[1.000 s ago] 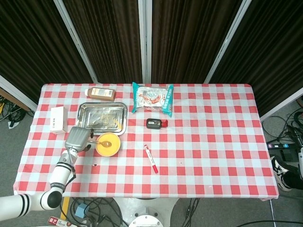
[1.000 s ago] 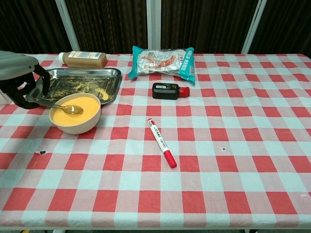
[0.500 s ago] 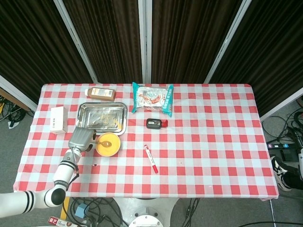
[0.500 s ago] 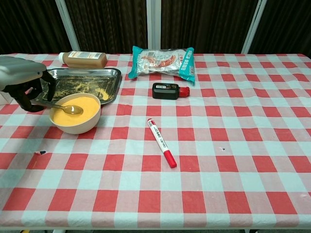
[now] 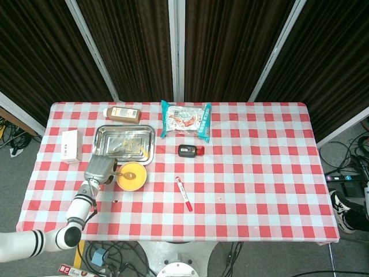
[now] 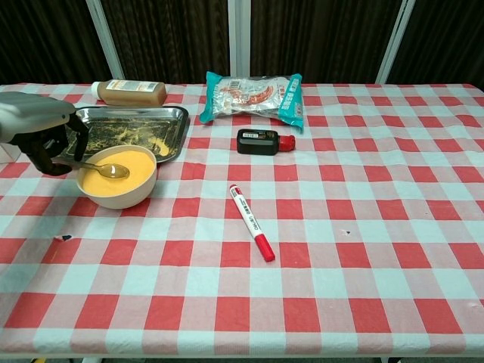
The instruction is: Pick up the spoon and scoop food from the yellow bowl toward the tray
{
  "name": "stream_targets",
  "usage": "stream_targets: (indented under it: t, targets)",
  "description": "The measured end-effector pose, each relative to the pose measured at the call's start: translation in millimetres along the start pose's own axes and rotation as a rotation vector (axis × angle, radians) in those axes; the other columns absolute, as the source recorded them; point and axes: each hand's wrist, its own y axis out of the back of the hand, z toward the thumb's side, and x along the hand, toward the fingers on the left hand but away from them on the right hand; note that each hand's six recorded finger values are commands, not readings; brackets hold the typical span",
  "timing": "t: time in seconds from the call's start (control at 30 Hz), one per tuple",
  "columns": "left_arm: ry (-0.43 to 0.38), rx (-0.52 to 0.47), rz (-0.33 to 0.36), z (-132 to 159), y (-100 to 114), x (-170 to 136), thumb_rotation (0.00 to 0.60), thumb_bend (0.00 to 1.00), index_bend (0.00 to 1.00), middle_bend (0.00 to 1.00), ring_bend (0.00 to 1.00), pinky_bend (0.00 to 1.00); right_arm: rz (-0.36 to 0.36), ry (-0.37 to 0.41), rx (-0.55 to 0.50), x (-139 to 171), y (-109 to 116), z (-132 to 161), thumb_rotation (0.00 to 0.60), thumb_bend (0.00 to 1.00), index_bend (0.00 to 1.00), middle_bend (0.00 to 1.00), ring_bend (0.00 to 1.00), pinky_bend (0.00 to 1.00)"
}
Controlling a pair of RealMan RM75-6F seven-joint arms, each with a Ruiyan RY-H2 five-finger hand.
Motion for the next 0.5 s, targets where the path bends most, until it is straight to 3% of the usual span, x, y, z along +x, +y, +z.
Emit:
stream_targets:
  t: [0.5]
  targets:
    - [-0.011, -0.007, -0.013, 2.6, 0.9, 0.7, 0.6, 0.39, 0.58, 0.91, 0.89, 0.93, 0.005, -0.008, -0.005, 0.5, -1.8, -2.5, 0.6, 0.12, 0.1, 0.28, 0.02, 0.14]
